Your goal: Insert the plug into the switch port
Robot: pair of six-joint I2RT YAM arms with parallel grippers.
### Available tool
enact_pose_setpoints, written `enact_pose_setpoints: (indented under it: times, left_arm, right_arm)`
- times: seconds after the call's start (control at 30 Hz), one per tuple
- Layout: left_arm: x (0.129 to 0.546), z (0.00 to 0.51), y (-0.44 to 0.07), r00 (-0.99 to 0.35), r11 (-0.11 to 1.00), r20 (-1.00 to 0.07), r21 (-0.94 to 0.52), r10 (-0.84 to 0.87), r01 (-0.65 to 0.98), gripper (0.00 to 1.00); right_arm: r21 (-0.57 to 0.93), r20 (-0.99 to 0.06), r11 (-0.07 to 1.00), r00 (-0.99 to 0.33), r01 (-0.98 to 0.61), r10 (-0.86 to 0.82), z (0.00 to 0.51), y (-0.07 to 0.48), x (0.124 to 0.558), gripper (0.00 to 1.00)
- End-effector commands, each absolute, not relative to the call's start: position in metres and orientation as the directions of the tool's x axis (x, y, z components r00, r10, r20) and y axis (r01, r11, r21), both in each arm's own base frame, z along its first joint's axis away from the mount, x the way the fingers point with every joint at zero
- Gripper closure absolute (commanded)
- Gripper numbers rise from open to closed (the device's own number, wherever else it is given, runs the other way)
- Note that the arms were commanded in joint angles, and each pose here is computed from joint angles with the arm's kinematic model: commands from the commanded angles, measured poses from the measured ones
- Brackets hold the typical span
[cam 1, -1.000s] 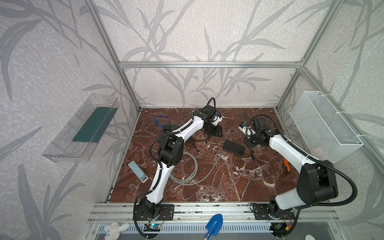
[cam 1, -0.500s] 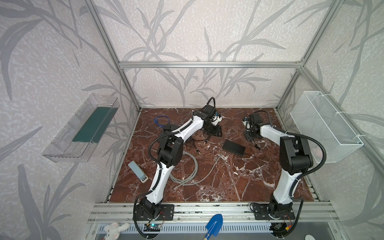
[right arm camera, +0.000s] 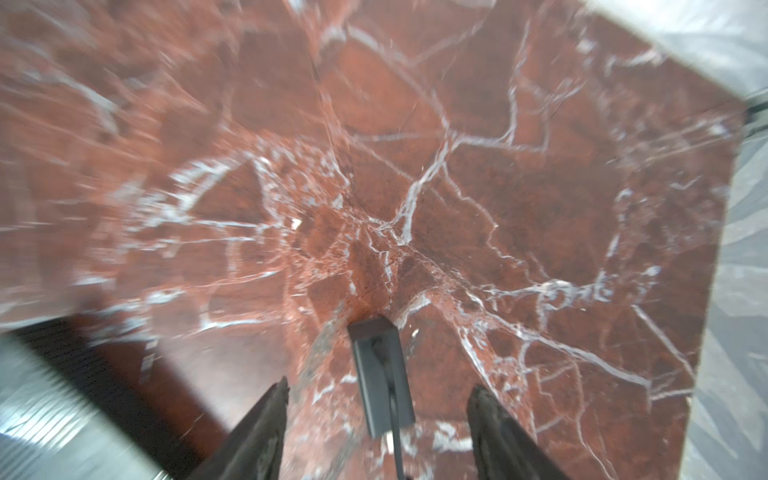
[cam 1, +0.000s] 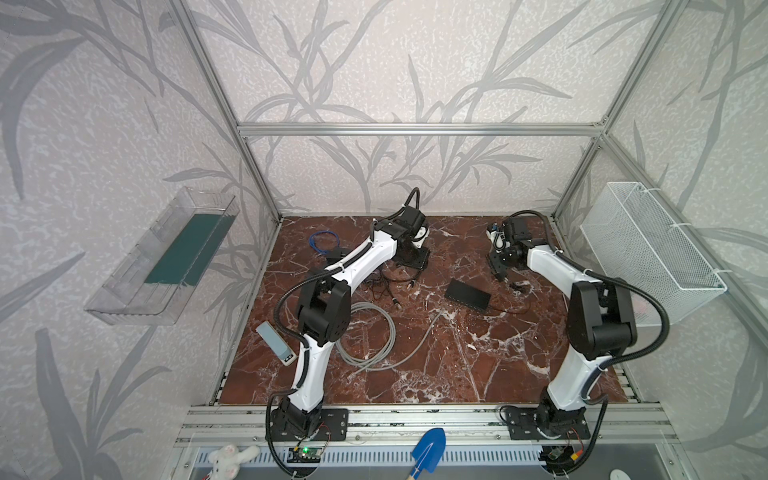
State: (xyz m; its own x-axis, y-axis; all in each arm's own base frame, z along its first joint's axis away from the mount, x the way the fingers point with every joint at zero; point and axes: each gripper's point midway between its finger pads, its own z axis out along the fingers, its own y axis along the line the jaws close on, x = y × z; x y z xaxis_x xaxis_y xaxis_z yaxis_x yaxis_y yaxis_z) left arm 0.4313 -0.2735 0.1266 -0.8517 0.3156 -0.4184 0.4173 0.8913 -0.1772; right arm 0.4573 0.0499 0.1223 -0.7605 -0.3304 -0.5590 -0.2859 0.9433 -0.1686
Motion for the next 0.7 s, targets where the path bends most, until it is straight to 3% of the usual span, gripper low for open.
enact_pose_setpoints:
  times: [0.0,0.17,0.27,0.37,0.5,0.67]
  left_arm:
    - [0.431,0.130,-0.230,-0.859,0.925,-0.411,-0.089,0.304,0.370,0.47]
    - [0.404,0.101,-0.188,-0.754,0.806,-0.291,0.140,0.589,0.575,0.49]
    - [0.383,0.080,-0.174,-0.617,0.646,-0.198,0.175,0.762,0.743,0.50]
    - [0.365,0.067,-0.176,-0.397,0.425,-0.176,0.170,0.901,0.889,0.50]
    - [0.364,0.065,-0.183,-0.180,0.214,-0.176,0.203,0.968,0.955,0.50]
    - [0.351,0.073,-0.204,-0.134,0.163,-0.207,0.128,0.969,0.978,0.54]
  right_arm:
    - [-0.084,-0.666,0.942,-0.685,-0.325,-0.296,0.168,0.068,0.446,0.31]
    - [-0.001,-0.735,0.916,-0.621,-0.401,-0.272,0.191,0.095,0.424,0.31]
    - [0.035,-0.762,0.897,-0.592,-0.441,-0.261,0.195,0.115,0.410,0.31]
    - [0.059,-0.763,0.894,-0.598,-0.444,-0.247,0.193,0.124,0.401,0.31]
    - [0.104,-0.744,0.896,-0.632,-0.431,-0.218,0.191,0.126,0.392,0.32]
    - [0.221,-0.698,0.888,-0.702,-0.402,-0.144,0.185,0.135,0.374,0.33]
